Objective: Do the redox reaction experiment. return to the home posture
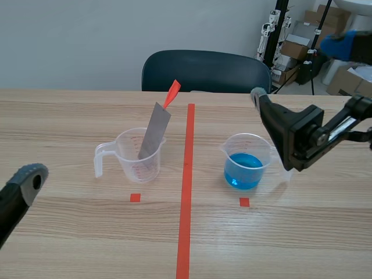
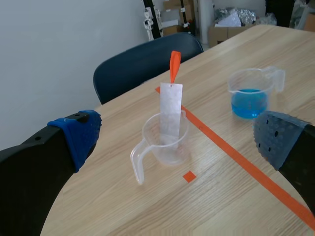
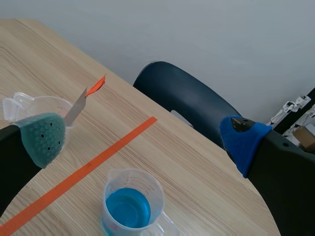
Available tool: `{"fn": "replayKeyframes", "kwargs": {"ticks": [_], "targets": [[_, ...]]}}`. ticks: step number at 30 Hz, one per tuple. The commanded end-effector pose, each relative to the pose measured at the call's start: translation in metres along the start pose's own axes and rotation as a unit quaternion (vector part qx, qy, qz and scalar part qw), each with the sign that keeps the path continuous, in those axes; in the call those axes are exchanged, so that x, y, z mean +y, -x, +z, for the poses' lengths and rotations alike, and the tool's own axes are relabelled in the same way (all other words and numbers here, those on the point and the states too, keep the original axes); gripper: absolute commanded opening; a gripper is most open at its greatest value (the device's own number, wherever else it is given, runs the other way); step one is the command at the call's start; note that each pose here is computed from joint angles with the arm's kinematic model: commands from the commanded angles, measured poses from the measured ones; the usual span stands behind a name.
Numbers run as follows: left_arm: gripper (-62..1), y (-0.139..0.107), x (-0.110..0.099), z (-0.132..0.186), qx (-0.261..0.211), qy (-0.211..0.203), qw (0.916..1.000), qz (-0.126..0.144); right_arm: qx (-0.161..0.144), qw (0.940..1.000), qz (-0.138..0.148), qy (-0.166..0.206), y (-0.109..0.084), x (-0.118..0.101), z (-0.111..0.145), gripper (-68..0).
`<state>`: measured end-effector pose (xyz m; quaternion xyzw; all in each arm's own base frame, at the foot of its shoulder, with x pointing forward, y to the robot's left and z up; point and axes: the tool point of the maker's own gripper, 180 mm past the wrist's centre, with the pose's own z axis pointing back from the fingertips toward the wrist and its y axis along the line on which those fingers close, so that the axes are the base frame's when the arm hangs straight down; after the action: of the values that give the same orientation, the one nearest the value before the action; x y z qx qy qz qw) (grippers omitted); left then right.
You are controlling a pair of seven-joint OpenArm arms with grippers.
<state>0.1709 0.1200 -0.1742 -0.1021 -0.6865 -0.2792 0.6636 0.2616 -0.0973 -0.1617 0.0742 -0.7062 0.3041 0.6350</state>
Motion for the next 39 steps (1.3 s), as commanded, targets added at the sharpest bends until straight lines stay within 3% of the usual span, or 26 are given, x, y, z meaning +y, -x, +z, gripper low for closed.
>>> {"fn": "replayKeyframes", "kwargs": {"ticks": [1, 7, 16, 21, 25, 32, 39], "targets": [[1.4, -0.008, -0.001, -0.001, -0.01, -0.001, 0.9999, 0.002, -0.011, 0.9999, 0.006, -0.001, -0.007, -0.002, 0.0, 0.4], [1.4, -0.004, -0.009, 0.002, 0.003, 0.018, 0.9998, 0.006, 0.014, 0.9996, 0.021, 0.006, 0.005, -0.005, 0.01, 0.4], [1.4, -0.003, -0.009, 0.003, 0.006, 0.017, 0.9998, 0.008, 0.028, 0.9993, 0.02, 0.017, 0.012, -0.004, 0.023, 0.4], [1.4, -0.003, -0.009, 0.003, 0.006, 0.015, 0.9998, 0.007, 0.022, 0.9991, 0.033, 0.015, 0.011, 0.002, 0.029, 0.4], [1.4, -0.006, 0.001, 0.003, -0.002, -0.011, 0.9999, -0.009, 0.018, 0.999, 0.033, 0.024, 0.011, 0.002, 0.034, 0.4], [1.4, -0.008, 0.001, 0.003, -0.007, -0.011, 0.9999, -0.01, 0.024, 0.9965, 0.054, 0.06, 0.015, -0.003, 0.047, 0.4], [1.4, -0.008, 0.001, 0.003, -0.006, -0.011, 0.9999, -0.01, 0.034, 0.9961, 0.067, 0.047, 0.019, 0.004, 0.05, 0.4]]}}
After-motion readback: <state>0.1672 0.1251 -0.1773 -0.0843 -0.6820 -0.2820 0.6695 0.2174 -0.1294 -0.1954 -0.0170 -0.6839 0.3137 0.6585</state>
